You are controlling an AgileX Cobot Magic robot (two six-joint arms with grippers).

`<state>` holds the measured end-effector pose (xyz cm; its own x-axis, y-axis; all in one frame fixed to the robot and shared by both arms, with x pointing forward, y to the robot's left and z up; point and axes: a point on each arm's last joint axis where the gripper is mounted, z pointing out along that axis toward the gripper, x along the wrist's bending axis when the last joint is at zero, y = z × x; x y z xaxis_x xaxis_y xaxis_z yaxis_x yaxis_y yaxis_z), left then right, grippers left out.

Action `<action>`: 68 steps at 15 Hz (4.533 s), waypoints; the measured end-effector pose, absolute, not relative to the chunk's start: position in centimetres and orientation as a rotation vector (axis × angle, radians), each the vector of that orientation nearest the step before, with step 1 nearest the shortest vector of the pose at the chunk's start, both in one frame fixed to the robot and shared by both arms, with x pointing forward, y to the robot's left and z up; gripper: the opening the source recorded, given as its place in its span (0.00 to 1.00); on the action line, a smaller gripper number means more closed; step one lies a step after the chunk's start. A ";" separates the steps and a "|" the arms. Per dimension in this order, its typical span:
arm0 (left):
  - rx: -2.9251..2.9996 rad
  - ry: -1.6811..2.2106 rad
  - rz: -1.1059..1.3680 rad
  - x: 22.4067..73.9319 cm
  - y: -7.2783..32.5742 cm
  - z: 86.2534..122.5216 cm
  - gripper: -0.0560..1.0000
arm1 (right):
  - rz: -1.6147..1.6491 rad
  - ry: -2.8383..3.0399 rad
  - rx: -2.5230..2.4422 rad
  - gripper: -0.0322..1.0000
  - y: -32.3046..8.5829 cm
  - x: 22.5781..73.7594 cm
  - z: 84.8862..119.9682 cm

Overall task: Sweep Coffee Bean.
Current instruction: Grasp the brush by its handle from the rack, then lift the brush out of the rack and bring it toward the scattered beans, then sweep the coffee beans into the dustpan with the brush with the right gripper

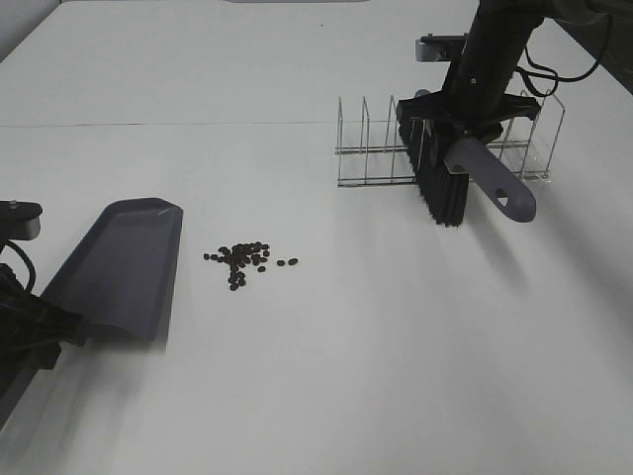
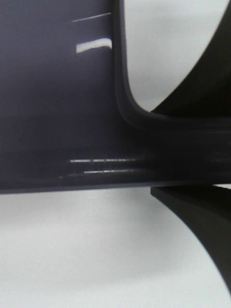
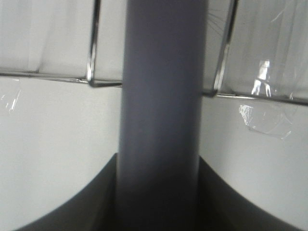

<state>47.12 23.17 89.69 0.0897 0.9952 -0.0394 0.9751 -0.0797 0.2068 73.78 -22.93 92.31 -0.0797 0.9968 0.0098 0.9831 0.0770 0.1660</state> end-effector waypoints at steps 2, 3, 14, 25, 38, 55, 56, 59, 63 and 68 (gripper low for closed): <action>2.177 2.000 0.165 47.1 23.2 89.7 0.37 | 0.188 2.228 2.060 0.38 -22.9 73.7 92.3; 2.176 2.001 0.164 47.1 23.2 89.7 0.37 | 0.184 2.230 2.062 0.38 -22.9 73.6 92.5; 2.176 2.001 0.164 47.1 23.2 89.7 0.37 | 0.288 2.176 2.011 0.38 -23.2 72.4 99.5; 2.303 2.014 0.137 47.2 23.4 90.3 0.37 | 0.485 2.089 1.891 0.38 -23.8 67.7 110.0; 2.490 1.889 0.307 49.3 24.0 92.4 0.37 | 0.357 2.190 1.999 0.38 -25.6 52.5 106.7; 2.751 1.667 0.503 54.7 20.4 91.0 0.37 | 0.339 2.175 2.054 0.38 -25.5 52.4 103.2; 2.757 1.645 0.498 54.7 19.9 90.6 0.37 | 0.335 2.177 2.056 0.38 -25.5 52.5 103.1; 2.765 1.621 0.484 54.2 18.2 89.5 0.37 | 0.267 2.208 2.088 0.38 -25.4 53.2 101.3; 2.761 1.655 0.477 54.1 18.1 89.2 0.37 | 0.230 2.220 2.080 0.38 -25.5 53.5 100.7; 2.759 1.664 0.424 53.9 18.0 89.1 0.37 | 0.089 2.290 1.889 0.38 -21.3 56.2 99.7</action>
<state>53.90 17.96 89.06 0.4433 0.8527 0.2766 0.8810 -0.4714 0.0413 56.16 -21.26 99.67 -0.1822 0.9787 -0.0944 0.9685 0.1952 0.1546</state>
